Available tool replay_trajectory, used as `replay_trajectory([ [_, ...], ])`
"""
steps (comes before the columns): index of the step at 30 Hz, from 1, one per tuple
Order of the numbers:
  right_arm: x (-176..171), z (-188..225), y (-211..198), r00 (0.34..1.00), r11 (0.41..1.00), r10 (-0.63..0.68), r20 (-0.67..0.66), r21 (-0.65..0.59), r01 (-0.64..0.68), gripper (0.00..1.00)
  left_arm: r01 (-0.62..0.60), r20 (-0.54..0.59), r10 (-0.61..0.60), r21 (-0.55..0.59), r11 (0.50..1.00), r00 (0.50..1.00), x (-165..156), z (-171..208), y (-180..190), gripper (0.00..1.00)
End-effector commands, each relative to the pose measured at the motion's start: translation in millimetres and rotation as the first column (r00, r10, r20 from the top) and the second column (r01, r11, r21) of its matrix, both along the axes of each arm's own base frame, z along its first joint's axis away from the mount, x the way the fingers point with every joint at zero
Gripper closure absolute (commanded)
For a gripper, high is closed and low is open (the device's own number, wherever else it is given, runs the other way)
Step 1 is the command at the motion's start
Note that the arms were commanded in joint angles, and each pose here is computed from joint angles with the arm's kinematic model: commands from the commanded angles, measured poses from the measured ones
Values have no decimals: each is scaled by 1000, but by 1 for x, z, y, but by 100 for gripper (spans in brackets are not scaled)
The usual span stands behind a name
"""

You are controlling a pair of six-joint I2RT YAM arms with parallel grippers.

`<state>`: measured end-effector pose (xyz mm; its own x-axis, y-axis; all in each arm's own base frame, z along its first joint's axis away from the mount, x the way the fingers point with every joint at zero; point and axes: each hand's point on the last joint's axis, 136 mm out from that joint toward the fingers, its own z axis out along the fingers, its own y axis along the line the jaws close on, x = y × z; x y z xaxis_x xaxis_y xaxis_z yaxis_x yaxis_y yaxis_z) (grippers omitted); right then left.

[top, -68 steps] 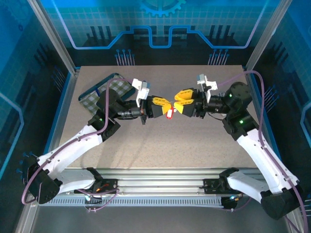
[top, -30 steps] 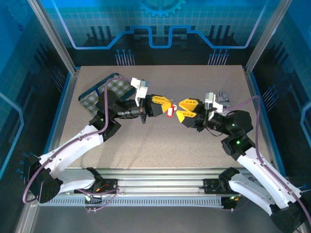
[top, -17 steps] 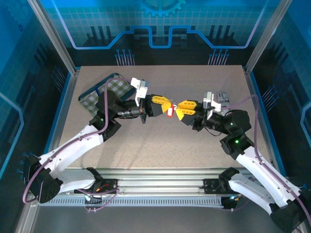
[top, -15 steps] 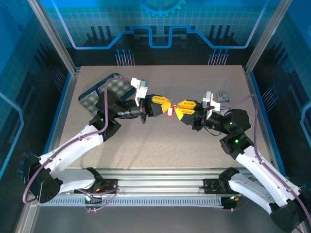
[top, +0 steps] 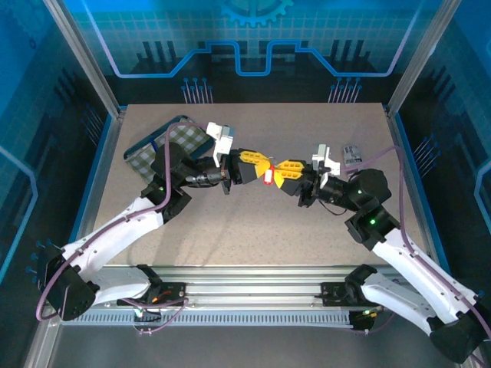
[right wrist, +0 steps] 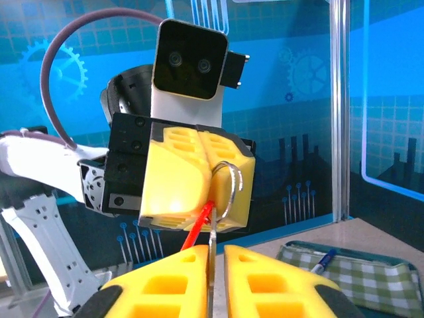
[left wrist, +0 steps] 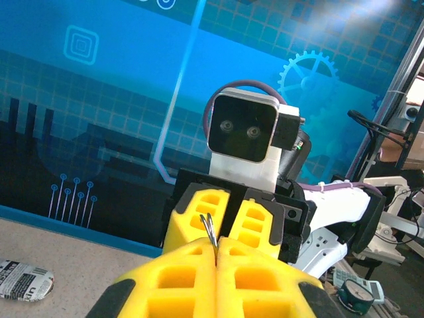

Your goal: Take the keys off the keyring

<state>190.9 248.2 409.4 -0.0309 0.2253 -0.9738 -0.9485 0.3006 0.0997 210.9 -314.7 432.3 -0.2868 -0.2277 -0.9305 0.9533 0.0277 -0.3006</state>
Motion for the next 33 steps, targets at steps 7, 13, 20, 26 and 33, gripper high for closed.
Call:
replay_trajectory([
  [7, 9, 12, -9, 981, 982, -179, 81, -40, 182, 100, -12, 22, 12, -8, 1000, 1000, 0, 3, 3, 100],
  [13, 11, 14, -20, 924, 933, -339, 177, -60, 354, 100, -22, 16, 22, 8, 1000, 1000, 2, 0, 2, 100],
  [20, 2, 19, -15, 864, 894, -407, 297, -61, 443, 100, -26, 13, 26, 15, 1000, 1000, 4, -3, 2, 100],
  [26, -20, 14, 1, 906, 943, -275, 323, -92, 319, 76, -32, 28, 32, 6, 999, 999, 3, 1, 4, 100],
  [33, -32, 3, -14, 938, 962, -221, 266, -100, 255, 60, -15, 26, 15, -2, 1000, 1000, 3, 3, 7, 100],
])
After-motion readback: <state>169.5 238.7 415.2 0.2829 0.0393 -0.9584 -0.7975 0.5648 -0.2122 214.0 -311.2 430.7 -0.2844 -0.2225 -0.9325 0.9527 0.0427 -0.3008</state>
